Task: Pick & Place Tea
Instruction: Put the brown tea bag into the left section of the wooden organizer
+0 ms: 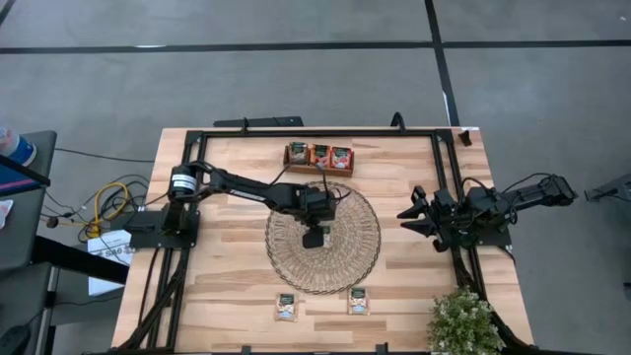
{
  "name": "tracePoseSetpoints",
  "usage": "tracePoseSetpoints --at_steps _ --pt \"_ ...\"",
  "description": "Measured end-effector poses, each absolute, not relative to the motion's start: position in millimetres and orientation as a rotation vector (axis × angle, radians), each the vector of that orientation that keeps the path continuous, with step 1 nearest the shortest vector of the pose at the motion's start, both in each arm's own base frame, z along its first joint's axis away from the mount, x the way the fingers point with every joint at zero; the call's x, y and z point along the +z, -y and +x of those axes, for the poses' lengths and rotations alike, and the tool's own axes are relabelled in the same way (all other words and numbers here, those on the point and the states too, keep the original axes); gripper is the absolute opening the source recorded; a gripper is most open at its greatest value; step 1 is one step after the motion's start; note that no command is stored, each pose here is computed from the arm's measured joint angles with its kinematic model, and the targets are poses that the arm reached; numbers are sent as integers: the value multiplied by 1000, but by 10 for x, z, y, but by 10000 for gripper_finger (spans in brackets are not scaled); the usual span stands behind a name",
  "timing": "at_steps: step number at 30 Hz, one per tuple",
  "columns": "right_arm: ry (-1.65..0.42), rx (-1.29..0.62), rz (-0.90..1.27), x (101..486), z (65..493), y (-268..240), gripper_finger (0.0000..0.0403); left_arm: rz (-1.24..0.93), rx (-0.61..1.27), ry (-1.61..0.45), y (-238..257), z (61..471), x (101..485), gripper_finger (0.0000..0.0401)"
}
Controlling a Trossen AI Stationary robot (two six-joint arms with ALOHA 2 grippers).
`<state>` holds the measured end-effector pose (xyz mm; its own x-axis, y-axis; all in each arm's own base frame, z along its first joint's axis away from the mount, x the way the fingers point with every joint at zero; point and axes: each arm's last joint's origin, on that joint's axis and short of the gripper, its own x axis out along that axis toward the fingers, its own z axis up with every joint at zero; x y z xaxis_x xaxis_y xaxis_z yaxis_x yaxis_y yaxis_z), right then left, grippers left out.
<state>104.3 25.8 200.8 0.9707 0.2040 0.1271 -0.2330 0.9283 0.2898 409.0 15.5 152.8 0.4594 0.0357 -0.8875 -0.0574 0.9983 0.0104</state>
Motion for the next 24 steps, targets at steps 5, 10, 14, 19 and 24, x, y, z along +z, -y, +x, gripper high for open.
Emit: tracePoseSetpoints --at_steps 5,10,14,19,24 --pt "96 224 308 2008 1043 -257 114 -6 60 -1099 -116 4108 1468 233" --pt "96 224 308 2008 1043 -258 114 -2 63 -1101 -109 4107 1467 227" --pt "96 224 308 2008 1043 -258 114 -1 63 -1104 -107 4104 1465 226" --pt "95 224 308 2008 1043 -258 114 3 61 -1106 -90 4103 1464 205" --pt "96 224 309 2008 1043 -258 114 4 62 -1110 -89 4100 1463 171"
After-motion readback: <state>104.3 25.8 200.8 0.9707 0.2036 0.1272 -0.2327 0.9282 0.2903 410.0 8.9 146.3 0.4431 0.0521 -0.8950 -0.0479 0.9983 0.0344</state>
